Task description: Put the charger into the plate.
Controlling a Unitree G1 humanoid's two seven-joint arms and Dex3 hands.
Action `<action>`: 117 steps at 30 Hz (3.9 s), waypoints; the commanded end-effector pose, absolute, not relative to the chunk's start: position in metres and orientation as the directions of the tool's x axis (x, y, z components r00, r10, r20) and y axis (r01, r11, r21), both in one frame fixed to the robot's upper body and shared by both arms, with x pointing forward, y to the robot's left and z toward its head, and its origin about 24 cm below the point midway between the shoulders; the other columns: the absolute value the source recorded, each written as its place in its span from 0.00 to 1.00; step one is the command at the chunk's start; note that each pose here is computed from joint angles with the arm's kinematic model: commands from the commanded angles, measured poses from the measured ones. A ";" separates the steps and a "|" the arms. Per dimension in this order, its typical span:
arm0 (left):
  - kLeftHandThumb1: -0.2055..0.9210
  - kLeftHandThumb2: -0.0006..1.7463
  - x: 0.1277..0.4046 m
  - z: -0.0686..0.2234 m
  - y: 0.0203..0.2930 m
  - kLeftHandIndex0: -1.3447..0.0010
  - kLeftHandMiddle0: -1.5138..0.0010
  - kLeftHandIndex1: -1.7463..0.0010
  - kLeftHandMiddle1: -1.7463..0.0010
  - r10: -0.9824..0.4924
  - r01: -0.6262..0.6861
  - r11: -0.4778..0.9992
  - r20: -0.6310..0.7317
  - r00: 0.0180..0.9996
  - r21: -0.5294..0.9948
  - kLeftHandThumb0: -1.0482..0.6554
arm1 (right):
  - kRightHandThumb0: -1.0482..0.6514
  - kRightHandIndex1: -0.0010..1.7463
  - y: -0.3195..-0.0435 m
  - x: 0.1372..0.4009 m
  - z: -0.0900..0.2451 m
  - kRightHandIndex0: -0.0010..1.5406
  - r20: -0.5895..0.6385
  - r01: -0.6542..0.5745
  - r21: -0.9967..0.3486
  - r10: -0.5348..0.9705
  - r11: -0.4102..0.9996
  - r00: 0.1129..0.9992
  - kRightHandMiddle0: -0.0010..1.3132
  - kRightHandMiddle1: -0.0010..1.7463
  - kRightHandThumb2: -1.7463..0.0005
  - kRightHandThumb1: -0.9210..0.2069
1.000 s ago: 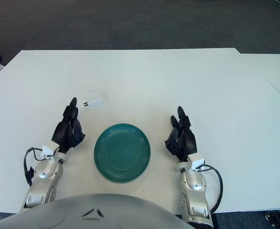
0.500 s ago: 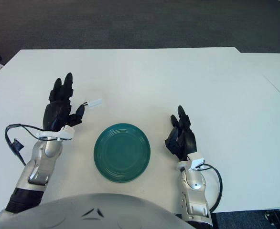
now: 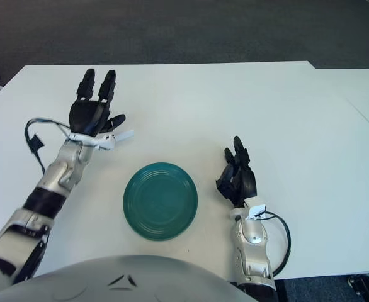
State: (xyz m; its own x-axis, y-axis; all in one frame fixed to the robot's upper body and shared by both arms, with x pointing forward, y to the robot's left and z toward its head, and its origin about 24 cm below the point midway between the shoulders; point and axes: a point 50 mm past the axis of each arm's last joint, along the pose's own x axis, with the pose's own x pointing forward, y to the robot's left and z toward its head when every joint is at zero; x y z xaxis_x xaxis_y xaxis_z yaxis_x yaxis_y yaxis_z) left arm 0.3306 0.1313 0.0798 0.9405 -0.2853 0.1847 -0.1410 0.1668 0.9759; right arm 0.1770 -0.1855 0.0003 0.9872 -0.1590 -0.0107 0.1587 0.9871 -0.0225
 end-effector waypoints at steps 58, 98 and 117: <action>1.00 0.38 0.349 0.043 0.122 1.00 1.00 0.71 1.00 -0.353 0.246 0.052 -0.212 0.911 0.968 0.00 | 0.04 0.00 -0.173 0.161 -0.024 0.00 -0.161 0.208 -0.036 -0.211 0.978 0.964 0.01 0.02 0.41 0.00; 1.00 0.37 0.341 -0.001 0.137 1.00 1.00 0.83 1.00 -0.265 0.293 -0.003 -0.283 0.922 0.956 0.00 | 0.05 0.00 -0.176 0.162 -0.028 0.00 -0.165 0.196 -0.044 -0.201 0.980 0.966 0.00 0.01 0.40 0.00; 1.00 0.36 0.336 -0.015 0.137 1.00 0.92 0.67 0.98 -0.284 0.487 0.105 -0.443 0.850 0.867 0.00 | 0.06 0.00 -0.180 0.160 -0.029 0.00 -0.156 0.181 -0.041 -0.185 0.983 0.970 0.01 0.02 0.39 0.00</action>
